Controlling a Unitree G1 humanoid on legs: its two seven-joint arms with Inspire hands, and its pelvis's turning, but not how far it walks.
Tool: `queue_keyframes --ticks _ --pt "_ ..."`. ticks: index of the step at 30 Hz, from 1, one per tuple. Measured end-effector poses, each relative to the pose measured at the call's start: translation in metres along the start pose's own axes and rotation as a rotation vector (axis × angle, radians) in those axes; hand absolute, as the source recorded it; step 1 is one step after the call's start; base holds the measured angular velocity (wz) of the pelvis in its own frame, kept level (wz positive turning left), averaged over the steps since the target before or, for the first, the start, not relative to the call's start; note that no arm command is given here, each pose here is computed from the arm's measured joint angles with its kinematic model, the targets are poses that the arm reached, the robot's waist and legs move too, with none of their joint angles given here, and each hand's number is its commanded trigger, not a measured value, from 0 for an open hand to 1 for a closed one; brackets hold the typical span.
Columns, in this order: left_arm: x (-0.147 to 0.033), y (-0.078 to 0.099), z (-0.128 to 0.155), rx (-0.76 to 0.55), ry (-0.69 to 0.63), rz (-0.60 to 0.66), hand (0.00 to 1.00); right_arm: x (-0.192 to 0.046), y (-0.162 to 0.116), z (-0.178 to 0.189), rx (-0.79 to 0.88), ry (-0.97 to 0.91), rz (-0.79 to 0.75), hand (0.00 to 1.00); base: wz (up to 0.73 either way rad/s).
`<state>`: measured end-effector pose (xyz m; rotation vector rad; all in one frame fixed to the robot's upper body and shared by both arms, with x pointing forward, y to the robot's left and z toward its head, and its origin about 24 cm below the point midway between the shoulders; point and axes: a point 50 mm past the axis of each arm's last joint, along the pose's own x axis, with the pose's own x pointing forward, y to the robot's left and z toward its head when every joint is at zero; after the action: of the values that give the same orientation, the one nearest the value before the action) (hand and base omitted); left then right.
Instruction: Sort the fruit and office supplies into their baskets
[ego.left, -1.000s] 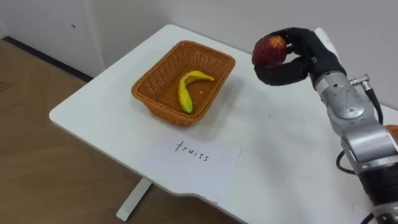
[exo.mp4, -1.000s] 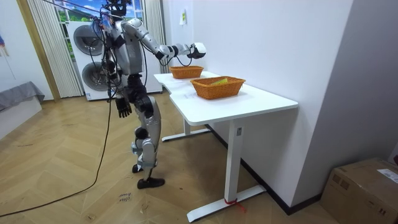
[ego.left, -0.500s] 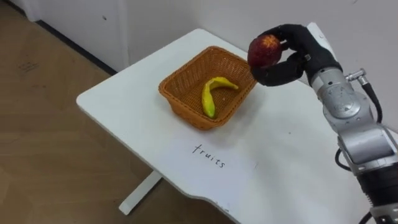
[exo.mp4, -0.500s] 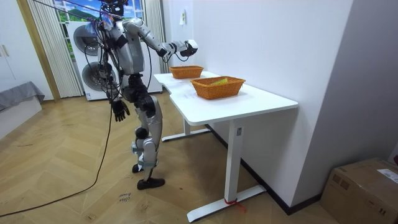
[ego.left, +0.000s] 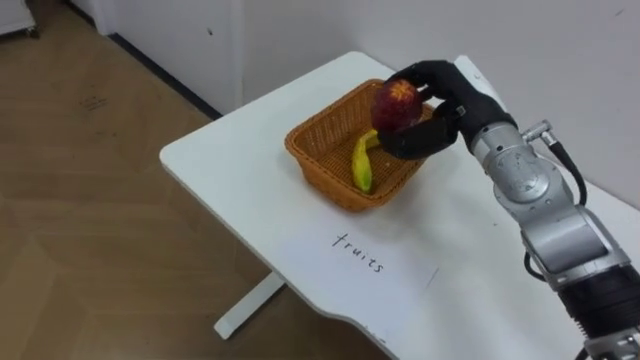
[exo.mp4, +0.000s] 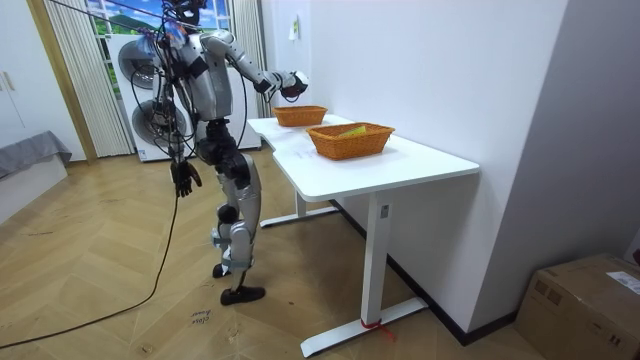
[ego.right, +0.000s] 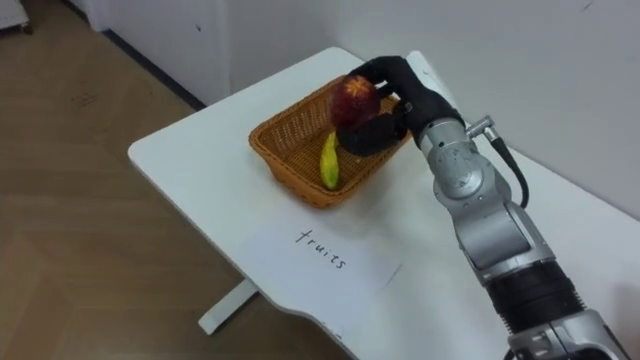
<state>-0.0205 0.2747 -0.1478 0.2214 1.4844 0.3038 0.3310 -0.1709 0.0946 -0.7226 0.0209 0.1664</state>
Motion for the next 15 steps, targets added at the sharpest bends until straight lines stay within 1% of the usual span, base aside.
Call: queue_keyframes --ticks 15 --pt "0.0001 0.0018 -0.0022 0.024 0.01 0.012 0.0 0.0001 0.0005 -0.002 -0.001 0.009 0.001 1.0 0.0"
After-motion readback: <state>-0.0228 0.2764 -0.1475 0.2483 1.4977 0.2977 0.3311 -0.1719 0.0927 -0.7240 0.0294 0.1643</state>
